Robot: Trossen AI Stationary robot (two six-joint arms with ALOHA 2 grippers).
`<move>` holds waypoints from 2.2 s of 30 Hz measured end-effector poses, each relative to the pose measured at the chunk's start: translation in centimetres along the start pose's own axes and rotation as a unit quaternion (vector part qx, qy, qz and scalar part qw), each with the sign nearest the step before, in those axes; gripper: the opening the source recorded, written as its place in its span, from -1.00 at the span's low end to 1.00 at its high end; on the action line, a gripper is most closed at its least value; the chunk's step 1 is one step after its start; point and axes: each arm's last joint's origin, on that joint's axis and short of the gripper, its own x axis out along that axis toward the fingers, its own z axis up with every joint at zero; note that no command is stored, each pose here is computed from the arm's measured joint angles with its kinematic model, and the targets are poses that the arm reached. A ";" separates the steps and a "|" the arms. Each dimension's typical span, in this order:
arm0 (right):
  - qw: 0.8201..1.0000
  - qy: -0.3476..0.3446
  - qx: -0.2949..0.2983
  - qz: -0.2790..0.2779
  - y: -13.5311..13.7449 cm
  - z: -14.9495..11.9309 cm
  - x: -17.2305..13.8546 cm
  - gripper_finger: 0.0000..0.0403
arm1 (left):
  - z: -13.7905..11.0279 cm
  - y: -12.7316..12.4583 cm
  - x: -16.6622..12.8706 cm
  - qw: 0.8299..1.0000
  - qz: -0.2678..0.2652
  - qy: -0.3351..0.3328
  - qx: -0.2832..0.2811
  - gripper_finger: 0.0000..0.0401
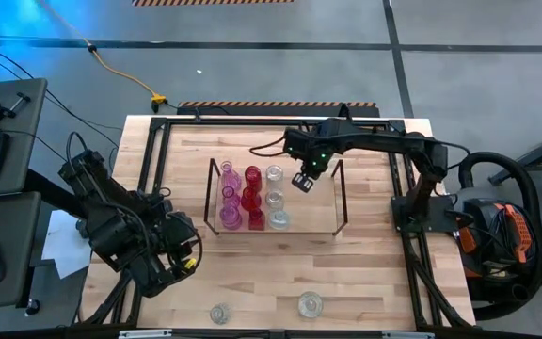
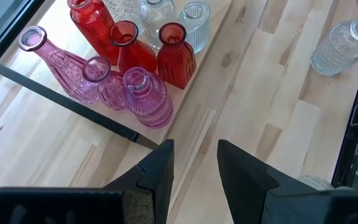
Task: Sort vases onto shelf
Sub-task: Put the transparent vase on the shelf
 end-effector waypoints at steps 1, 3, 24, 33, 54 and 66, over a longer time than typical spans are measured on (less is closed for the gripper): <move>1.000 0.004 -0.001 -0.001 0.0 0.1 0.3 -0.99 | 0.0 0.0 0.0 1.000 0.000 0.000 0.000 -0.43; 1.000 0.010 -0.007 -0.004 0.3 0.3 0.8 -0.99 | 0.0 0.0 0.0 1.000 0.000 0.000 0.000 -0.43; 0.999 0.043 0.000 -0.024 0.7 1.0 3.5 -0.99 | 0.1 0.0 0.0 1.000 0.005 -0.012 0.001 -0.43; 0.999 0.048 0.002 -0.020 0.6 1.0 3.6 -0.99 | 0.1 0.0 0.0 1.000 0.005 -0.012 0.002 -0.43; 0.999 0.049 0.009 -0.013 0.8 1.1 3.7 -0.62 | 0.1 0.0 0.0 1.000 0.009 -0.024 0.005 -0.43; 0.998 0.049 0.027 -0.014 0.8 1.1 3.7 -0.59 | 0.1 0.0 0.0 1.000 0.009 -0.024 0.005 -0.43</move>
